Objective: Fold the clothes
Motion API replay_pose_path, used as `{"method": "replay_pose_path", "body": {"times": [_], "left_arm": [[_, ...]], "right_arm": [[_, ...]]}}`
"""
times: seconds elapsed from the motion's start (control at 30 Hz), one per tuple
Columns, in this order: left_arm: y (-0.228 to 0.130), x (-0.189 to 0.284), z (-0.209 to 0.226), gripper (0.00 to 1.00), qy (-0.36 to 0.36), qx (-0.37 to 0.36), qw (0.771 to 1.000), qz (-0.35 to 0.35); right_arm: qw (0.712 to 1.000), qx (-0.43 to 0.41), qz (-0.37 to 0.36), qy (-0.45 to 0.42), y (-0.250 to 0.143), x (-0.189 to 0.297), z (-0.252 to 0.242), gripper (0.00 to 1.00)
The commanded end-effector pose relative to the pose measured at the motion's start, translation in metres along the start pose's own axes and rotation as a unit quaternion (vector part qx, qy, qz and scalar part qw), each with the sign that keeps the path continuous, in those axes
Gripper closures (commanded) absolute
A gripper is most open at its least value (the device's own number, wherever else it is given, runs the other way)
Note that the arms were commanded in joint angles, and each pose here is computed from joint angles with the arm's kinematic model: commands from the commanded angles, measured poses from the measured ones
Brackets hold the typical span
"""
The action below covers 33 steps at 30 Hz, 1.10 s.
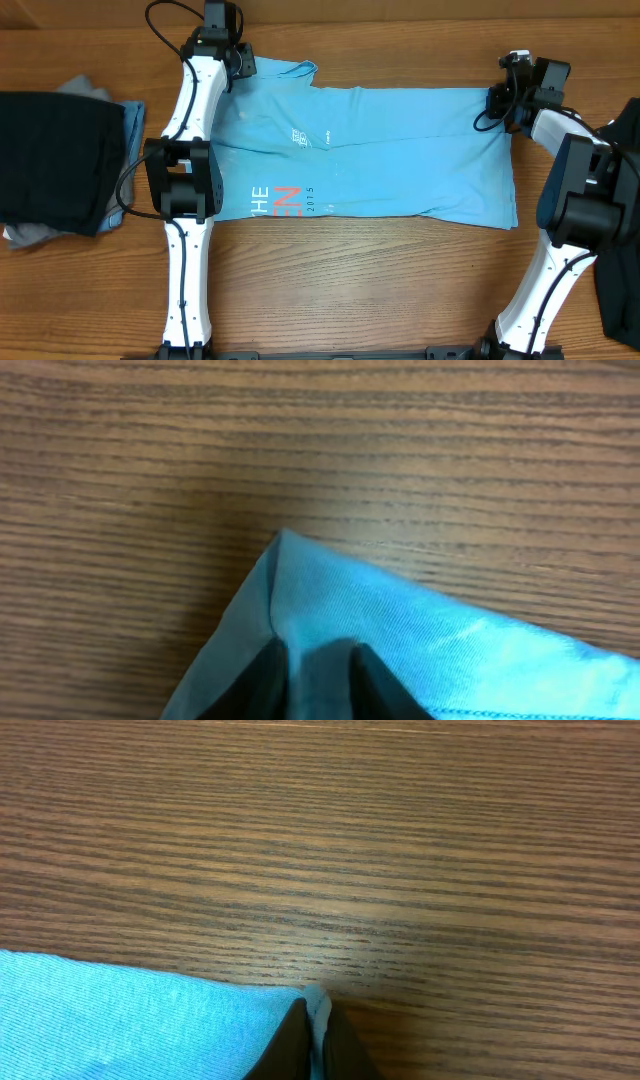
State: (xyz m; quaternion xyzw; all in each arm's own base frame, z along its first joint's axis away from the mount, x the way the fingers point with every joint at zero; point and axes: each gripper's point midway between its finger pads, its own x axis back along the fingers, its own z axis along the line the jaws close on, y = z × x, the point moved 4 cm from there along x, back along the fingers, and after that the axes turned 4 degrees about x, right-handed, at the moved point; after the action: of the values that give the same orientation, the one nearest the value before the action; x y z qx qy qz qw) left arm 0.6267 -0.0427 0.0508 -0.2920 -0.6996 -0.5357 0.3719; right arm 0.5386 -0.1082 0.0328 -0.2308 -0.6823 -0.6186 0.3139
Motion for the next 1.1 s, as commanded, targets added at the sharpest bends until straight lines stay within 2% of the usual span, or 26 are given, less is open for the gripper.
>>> {"method": "replay_pose_path", "body": {"times": [0.0, 0.5, 0.63, 0.73, 0.93, 1.07], "left_arm": [[0.005, 0.003, -0.013, 0.78, -0.023, 0.002, 1.0, -0.009], [-0.003, 0.003, -0.008, 0.79, -0.009, -0.001, 1.0, 0.011], [-0.004, 0.004, 0.001, 0.75, 0.023, -0.002, 1.0, 0.009], [-0.004, 0.003, 0.002, 0.76, 0.027, -0.007, 1.0, 0.009], [-0.003, 0.003, 0.002, 0.94, 0.026, -0.007, 1.0, 0.006], [-0.002, 0.003, 0.003, 0.96, 0.029, -0.007, 1.0, 0.004]], "right_arm": [[1.0, -0.001, 0.004, -0.01, -0.001, -0.004, -0.003, 0.96], [1.0, -0.001, 0.004, -0.009, -0.001, -0.004, -0.003, 0.96], [1.0, -0.001, 0.004, -0.009, -0.001, -0.004, -0.003, 0.96], [1.0, 0.0, 0.003, -0.01, -0.001, -0.004, -0.003, 0.96], [1.0, 0.0, 0.003, -0.01, -0.001, -0.004, -0.003, 0.96], [1.0, 0.0, 0.003, -0.01, -0.001, -0.004, -0.003, 0.96]]}}
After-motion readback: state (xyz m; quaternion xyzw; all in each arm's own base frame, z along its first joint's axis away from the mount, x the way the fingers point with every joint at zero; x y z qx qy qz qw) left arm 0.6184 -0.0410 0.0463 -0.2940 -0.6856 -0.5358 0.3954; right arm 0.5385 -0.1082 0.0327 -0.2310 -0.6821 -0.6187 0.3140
